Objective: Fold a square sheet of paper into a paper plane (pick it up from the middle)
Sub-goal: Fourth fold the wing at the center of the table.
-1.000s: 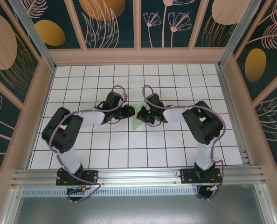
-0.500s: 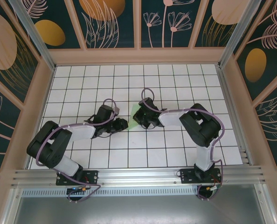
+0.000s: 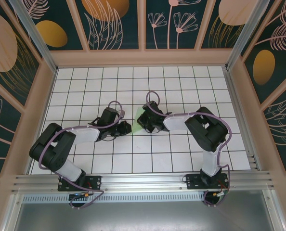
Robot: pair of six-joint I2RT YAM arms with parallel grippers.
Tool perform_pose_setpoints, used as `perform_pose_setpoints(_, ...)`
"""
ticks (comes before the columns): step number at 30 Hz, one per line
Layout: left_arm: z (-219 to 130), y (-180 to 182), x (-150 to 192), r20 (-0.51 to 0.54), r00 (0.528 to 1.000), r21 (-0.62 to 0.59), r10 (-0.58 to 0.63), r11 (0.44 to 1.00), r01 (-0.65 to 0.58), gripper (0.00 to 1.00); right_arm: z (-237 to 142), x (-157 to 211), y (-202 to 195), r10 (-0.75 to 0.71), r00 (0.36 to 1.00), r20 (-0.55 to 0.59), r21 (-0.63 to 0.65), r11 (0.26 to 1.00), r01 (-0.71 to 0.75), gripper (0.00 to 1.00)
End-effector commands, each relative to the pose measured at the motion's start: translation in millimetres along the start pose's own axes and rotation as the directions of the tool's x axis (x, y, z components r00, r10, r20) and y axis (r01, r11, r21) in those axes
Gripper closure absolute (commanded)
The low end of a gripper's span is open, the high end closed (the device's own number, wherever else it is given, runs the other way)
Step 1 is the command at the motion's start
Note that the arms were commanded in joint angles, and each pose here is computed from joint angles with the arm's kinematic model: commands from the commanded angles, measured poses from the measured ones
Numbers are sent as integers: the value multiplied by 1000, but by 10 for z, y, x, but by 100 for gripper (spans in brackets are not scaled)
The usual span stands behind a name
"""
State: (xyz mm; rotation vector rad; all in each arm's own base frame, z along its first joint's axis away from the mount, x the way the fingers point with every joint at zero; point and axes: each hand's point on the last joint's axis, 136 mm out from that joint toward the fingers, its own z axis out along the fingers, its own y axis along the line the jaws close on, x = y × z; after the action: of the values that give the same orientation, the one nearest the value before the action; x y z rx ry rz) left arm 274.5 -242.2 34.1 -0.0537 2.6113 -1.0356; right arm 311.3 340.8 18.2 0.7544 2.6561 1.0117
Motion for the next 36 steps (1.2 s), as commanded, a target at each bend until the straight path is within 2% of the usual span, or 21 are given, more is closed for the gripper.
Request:
perform_pose_setpoints(1, 28, -11, 40, -24, 999, 6, 33, 999, -33, 89, 118, 112, -422, 14, 999, -30, 132, 991, -10, 100)
perform_pose_setpoints(9, 70, 117, 279, -111, 993, -4, 36, 999, -36, 92, 127, 132, -489, 25, 999, -39, 148, 989, -19, 100)
perform_pose_setpoints(25, 146, 355, 477, -186, 983, -83, 5, 996, -21, 95, 127, 118, -520, 30, 999, -40, 158, 987, -24, 100)
perform_pose_setpoints(31, 20, 124, 369, -154, 988, -25, 29, 999, -33, 90, 132, 104, -538, 32, 999, -40, 162, 986, -25, 100)
perform_pose_setpoints(36, -21, 48, 409, -164, 986, 13, 30, 1000, -29, 93, 140, 105, -551, 34, 998, -43, 165, 986, -27, 100)
